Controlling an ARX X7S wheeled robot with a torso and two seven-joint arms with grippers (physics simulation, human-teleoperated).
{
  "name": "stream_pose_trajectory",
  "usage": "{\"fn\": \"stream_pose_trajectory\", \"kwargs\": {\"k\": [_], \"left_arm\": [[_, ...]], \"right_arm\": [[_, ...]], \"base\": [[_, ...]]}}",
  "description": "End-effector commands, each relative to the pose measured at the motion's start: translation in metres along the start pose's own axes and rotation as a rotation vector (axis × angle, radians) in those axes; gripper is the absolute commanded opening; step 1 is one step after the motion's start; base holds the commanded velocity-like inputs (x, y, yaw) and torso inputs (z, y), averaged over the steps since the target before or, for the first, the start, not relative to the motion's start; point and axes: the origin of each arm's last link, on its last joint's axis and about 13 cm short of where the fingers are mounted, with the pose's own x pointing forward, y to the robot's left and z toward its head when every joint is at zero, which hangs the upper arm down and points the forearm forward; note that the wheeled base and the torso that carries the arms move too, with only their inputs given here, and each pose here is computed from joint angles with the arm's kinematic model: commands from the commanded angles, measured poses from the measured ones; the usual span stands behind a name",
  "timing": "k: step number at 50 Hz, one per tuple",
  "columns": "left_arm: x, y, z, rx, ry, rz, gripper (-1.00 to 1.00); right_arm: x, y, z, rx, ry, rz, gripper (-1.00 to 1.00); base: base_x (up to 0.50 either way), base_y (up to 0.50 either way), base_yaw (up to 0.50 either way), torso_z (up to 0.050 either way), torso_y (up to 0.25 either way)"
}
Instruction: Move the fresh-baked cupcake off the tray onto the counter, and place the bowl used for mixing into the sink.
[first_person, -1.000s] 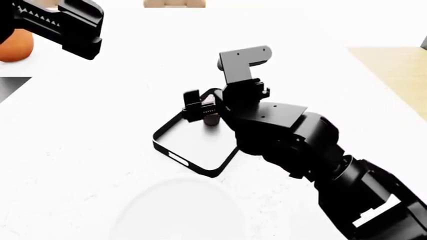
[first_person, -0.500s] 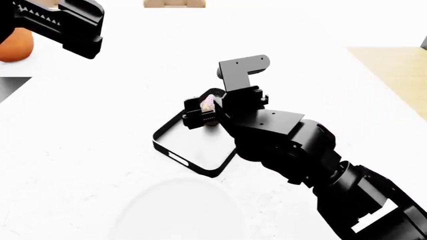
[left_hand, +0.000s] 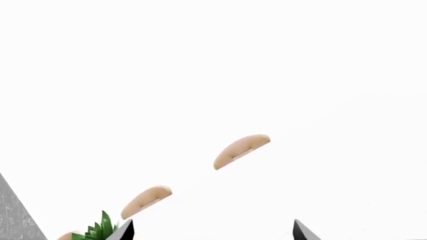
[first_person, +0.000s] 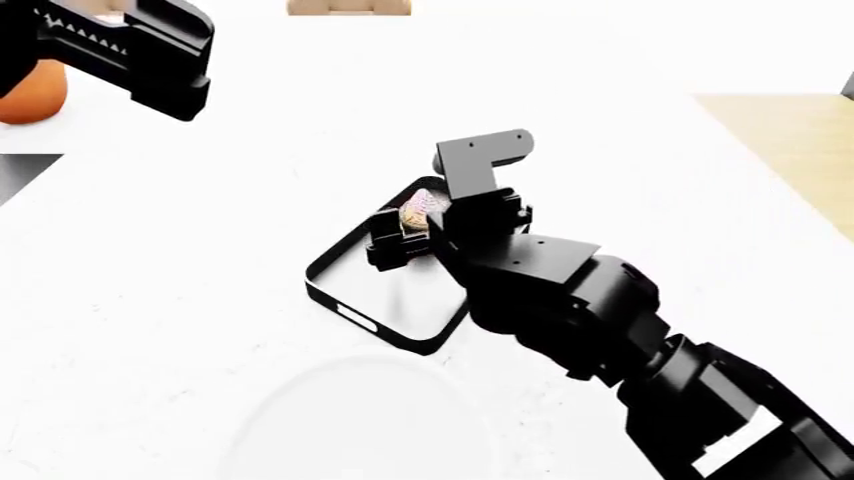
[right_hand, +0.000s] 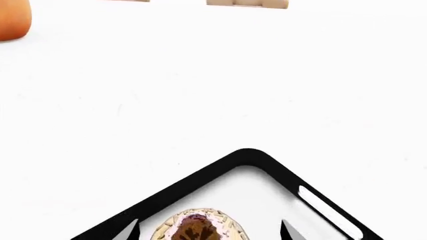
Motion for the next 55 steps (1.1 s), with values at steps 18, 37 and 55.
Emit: {"fn": "stream_pose_trajectory", "kwargs": {"k": [18,37,55], "left_arm": [[-0.001,0.0,0.0,0.0,0.002,0.0,1.0],[0.0,0.001,-0.001,-0.001,0.003,0.0,1.0],[-0.002,0.001,0.001,-0.004,-0.001,0.005,1.0]], "right_arm": [[0.014,0.007,-0.009,-0.008,0.029,0.024,1.0],[0.01,0.004,-0.012,-0.019,0.049,0.017,-1.0],[-0.047,-0.01,0.063,-0.073,-0.147,-0.066,-1.0]], "base": [[0.0,0.0,0.0,0.0,0.0],[0.0,0.0,0.0,0.0,0.0],[0.0,0.0,0.0,0.0,0.0]]}}
